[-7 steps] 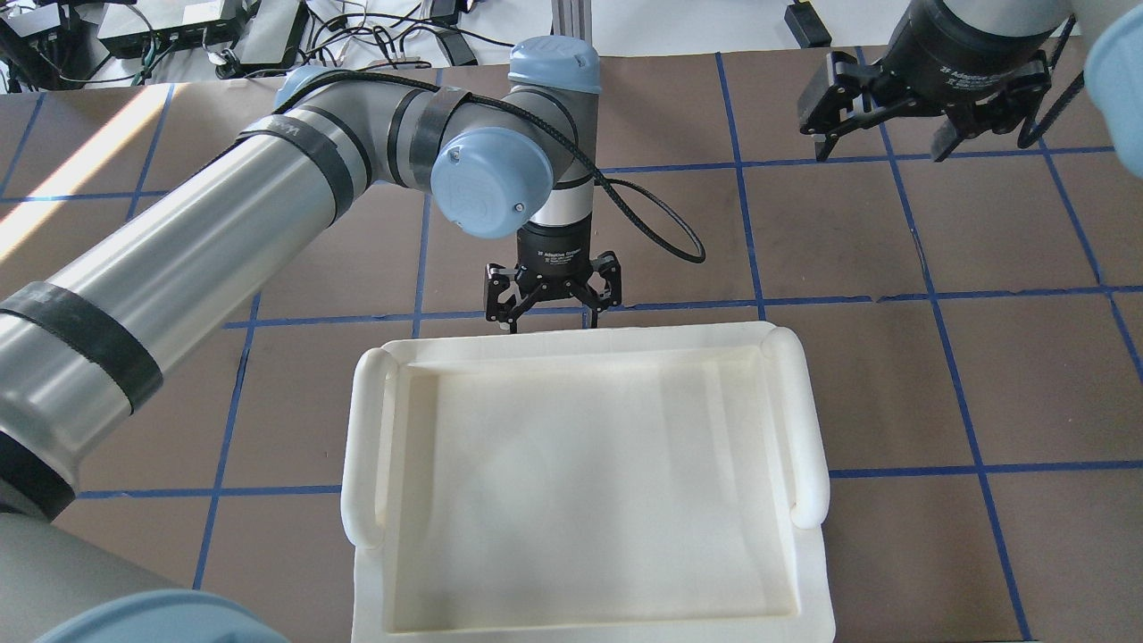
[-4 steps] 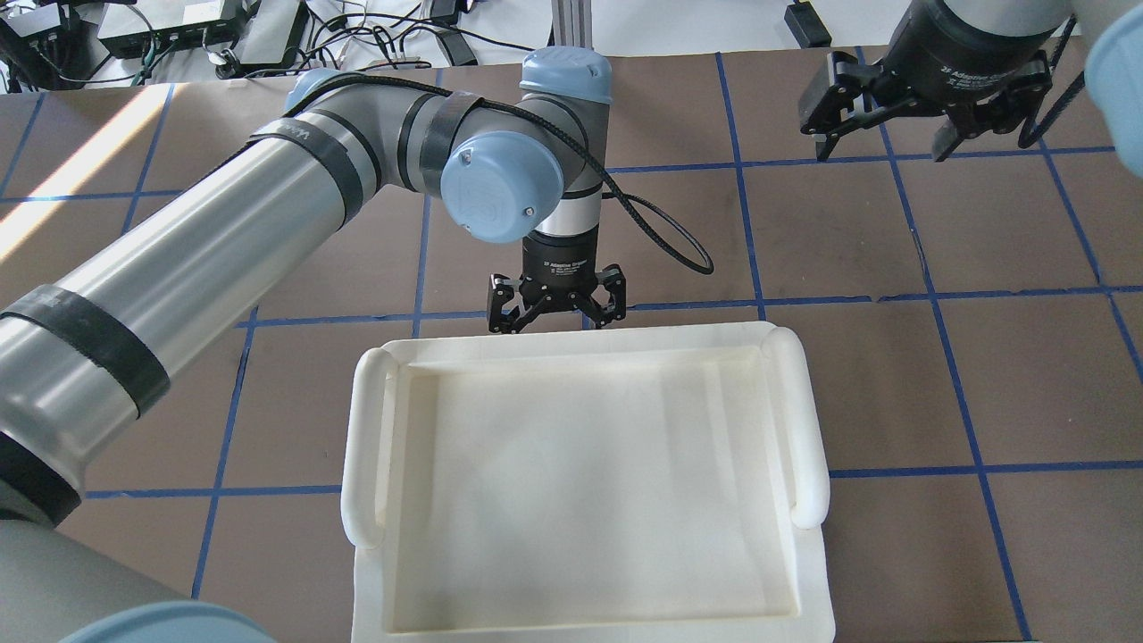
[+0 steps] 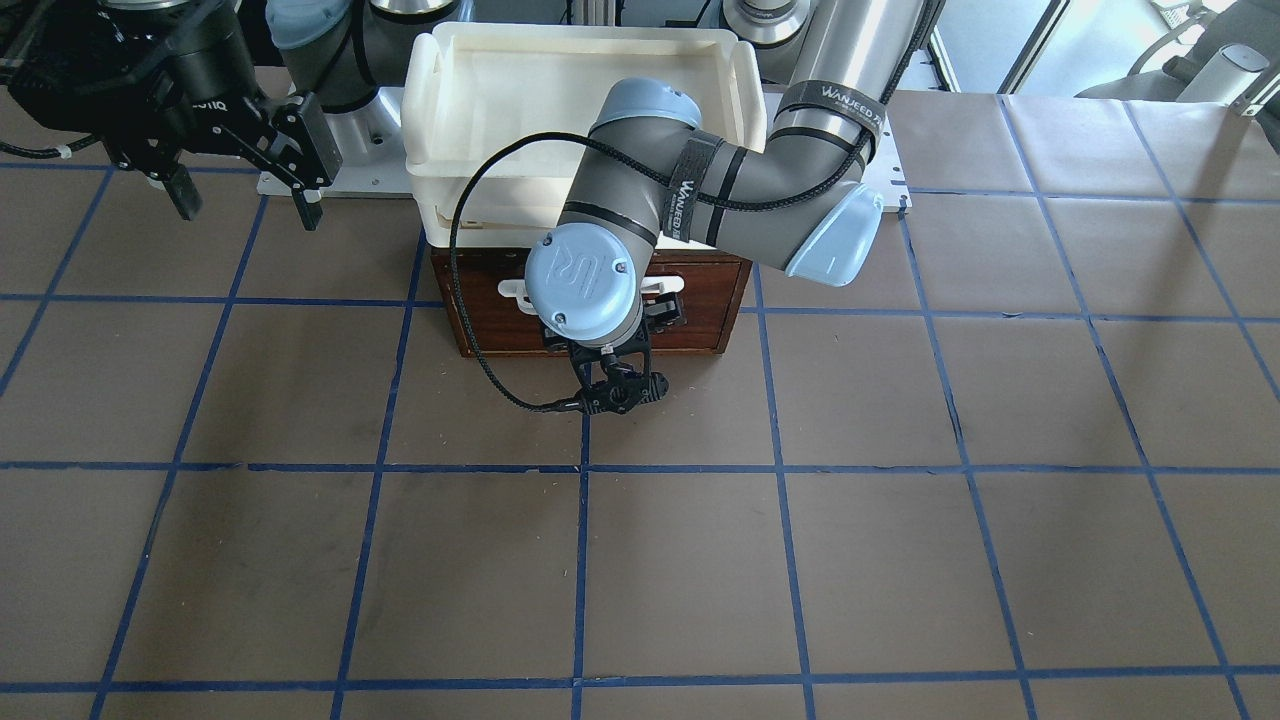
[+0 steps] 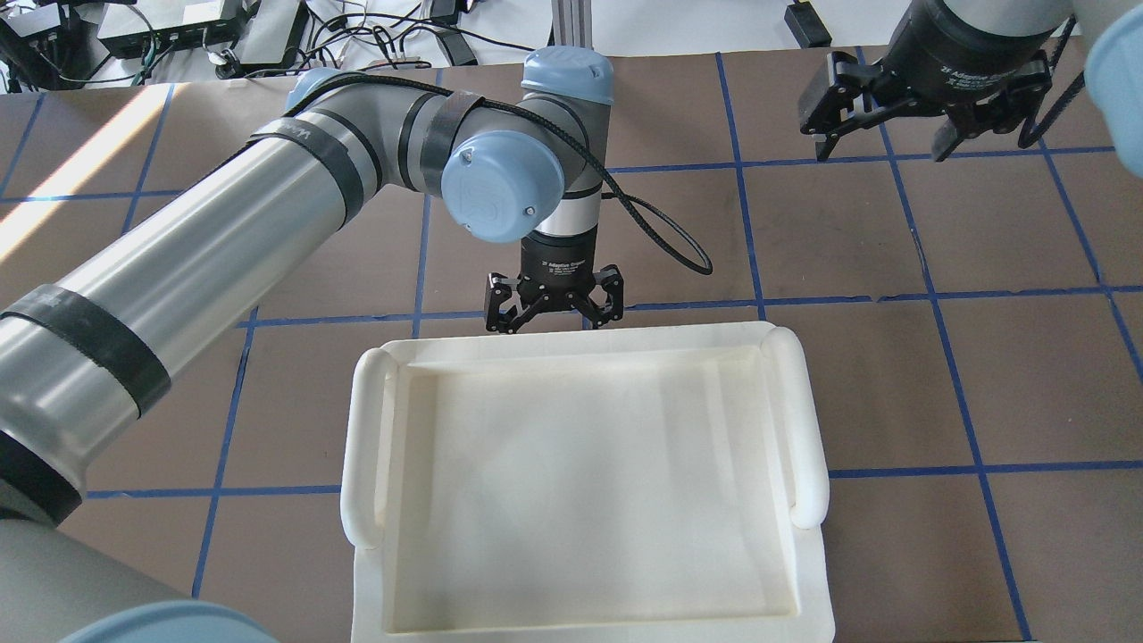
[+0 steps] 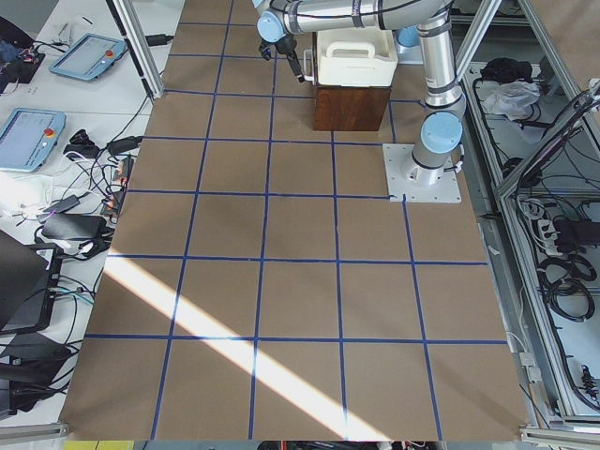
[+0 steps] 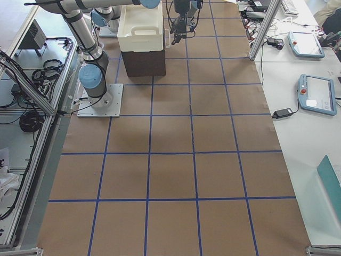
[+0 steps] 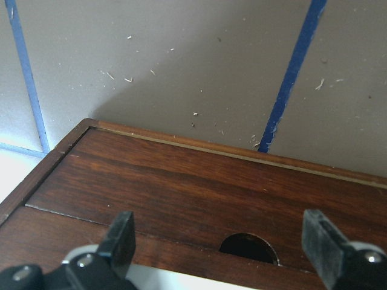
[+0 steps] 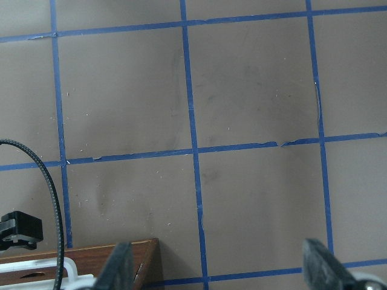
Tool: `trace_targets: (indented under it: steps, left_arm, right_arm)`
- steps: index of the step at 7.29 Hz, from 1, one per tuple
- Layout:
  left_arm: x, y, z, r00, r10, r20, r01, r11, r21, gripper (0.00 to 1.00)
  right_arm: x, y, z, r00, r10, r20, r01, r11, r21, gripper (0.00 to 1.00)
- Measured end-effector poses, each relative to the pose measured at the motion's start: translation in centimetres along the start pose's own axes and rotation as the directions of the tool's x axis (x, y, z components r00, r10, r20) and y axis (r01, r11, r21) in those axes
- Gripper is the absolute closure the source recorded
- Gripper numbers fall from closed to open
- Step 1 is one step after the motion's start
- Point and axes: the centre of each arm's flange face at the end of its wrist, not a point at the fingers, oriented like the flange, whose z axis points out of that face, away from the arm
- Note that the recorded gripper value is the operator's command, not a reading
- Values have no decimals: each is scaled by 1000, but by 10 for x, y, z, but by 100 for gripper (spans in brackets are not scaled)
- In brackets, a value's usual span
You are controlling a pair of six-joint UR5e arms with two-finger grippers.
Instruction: Put scissors in drawer and close it
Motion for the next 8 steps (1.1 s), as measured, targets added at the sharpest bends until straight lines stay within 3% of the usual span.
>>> trace_targets:
  steps: [3, 6, 8]
  left_arm:
    - [-7, -1, -15, 1000, -1, -18, 2, 999, 34, 0]
    - [-47, -52, -75, 984, 8, -176, 38, 966, 256, 0]
    - [-95, -69, -120, 974, 59, -217, 22, 934, 357, 0]
  right_arm:
    - [0, 0, 0, 1000, -1, 0, 1, 1000, -1, 0]
    - [0, 0, 1, 1000, 0, 0, 0, 1000, -2, 0]
    - [0, 0, 1, 1000, 0, 0, 0, 1000, -3, 0]
